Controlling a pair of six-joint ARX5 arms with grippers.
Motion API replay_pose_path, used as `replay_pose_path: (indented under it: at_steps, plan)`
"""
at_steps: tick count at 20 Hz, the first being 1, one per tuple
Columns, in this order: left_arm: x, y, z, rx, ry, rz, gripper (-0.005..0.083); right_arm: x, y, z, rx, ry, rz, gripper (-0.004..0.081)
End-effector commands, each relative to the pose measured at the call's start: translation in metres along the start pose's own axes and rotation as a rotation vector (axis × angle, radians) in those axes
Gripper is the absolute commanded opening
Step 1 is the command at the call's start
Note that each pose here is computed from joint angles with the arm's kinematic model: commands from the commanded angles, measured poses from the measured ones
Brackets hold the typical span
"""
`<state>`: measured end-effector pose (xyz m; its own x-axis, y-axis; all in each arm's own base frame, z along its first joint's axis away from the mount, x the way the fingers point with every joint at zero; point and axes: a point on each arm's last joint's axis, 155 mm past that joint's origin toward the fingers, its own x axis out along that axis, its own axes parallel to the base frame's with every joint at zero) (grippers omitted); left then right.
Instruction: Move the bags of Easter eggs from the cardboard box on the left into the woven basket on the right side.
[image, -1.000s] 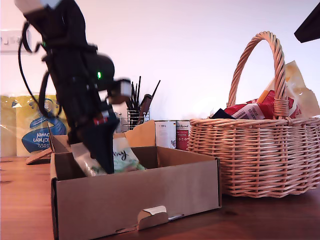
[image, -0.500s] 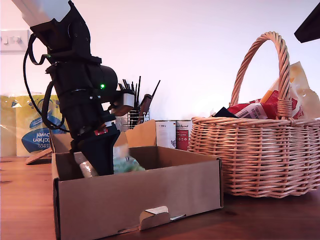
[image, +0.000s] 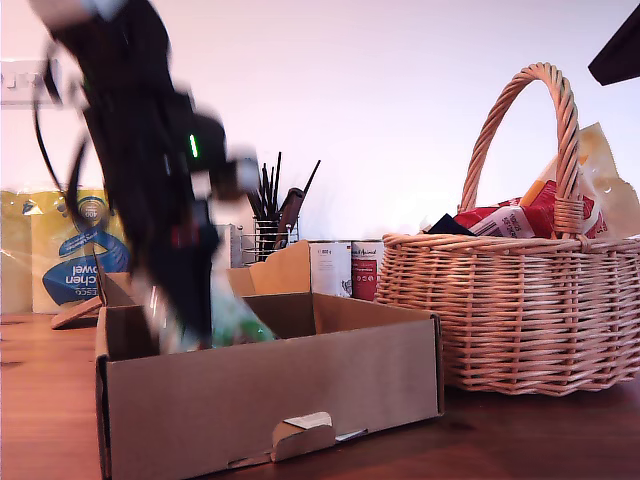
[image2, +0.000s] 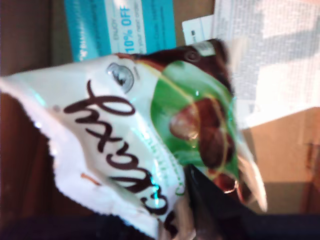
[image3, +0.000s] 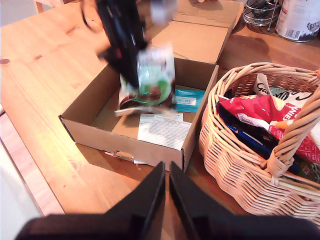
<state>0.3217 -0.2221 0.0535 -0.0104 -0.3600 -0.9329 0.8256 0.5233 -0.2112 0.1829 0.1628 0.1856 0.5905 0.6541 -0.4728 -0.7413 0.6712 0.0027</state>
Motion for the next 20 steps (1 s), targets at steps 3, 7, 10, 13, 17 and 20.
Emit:
replay_pose_path:
  at_steps: [3,7,10,13,17,20]
  plan:
    - [-0.053,-0.029,0.034,0.054,-0.211,-0.043,0.0016,-0.002,0.001,0.005,-0.001,-0.017,0.002,-0.0013]
    - [-0.081,-0.045,0.076,0.077,-0.421,-0.107,-0.0002,-0.001,0.001,0.004,0.000,-0.014,0.002,-0.0013]
    - [-0.094,-0.052,0.107,0.086,-0.544,-0.132,-0.0013,-0.001,0.001,0.003,0.001,-0.010,0.003,-0.0013]
    - [-0.108,-0.058,0.144,0.108,-0.679,-0.120,-0.0017,-0.001,0.001,0.003,0.002,-0.007,0.003,-0.0013]
    - [-0.109,-0.079,0.189,0.163,-0.815,-0.114,-0.0017,-0.001,0.001,0.003,0.001,-0.009,0.003,-0.0013]
    - [-0.083,-0.087,0.198,0.144,-0.794,-0.126,-0.0017,-0.001,0.001,0.003,0.001,-0.010,0.003,-0.0013]
